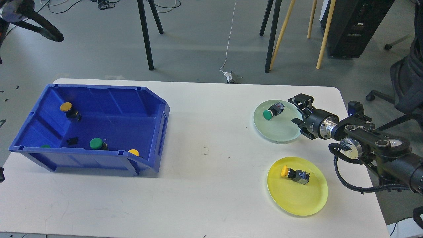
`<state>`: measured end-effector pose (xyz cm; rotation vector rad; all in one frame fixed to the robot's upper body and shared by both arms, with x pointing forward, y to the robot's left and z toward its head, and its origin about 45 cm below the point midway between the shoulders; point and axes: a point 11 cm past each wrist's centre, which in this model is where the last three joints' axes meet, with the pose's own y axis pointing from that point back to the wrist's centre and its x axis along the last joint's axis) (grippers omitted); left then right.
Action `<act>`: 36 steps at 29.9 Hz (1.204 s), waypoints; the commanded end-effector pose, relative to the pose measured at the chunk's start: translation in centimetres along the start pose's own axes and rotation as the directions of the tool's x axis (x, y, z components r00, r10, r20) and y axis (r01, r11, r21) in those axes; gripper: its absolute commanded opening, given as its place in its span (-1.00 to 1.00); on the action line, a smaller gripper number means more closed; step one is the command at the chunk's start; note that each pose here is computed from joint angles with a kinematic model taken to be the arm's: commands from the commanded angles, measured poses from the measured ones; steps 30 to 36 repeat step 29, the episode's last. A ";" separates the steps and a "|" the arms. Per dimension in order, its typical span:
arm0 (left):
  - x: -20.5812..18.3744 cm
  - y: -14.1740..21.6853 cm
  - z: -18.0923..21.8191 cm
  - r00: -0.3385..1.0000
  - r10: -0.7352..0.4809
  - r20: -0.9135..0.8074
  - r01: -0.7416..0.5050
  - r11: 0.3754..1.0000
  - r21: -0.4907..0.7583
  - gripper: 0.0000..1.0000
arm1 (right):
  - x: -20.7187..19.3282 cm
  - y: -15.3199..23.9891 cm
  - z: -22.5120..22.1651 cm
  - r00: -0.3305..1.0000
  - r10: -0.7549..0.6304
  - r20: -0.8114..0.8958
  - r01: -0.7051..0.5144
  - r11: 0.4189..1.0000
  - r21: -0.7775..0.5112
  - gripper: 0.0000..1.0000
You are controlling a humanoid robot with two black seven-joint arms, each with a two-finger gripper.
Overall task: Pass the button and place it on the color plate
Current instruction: 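Carry the green button to the pale green plate and release it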
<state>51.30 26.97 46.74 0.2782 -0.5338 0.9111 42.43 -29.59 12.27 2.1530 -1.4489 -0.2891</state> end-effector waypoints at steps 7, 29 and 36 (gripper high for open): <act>-0.5 -1.1 1.6 0.999 -0.021 0.028 0.021 1.000 -0.019 0.99 | 6.7 2.7 -9.4 0.986 0.117 0.119 -0.143 0.960 0.240 0.98; -13.3 -8.7 -2.8 0.956 0.067 0.284 -0.065 0.998 -0.016 0.97 | 17.4 10.2 -12.5 0.945 0.299 0.136 -0.325 0.910 0.258 0.98; -13.3 -8.7 -2.8 0.956 0.067 0.284 -0.065 0.998 -0.016 0.97 | 17.4 10.2 -12.5 0.945 0.299 0.136 -0.325 0.910 0.258 0.98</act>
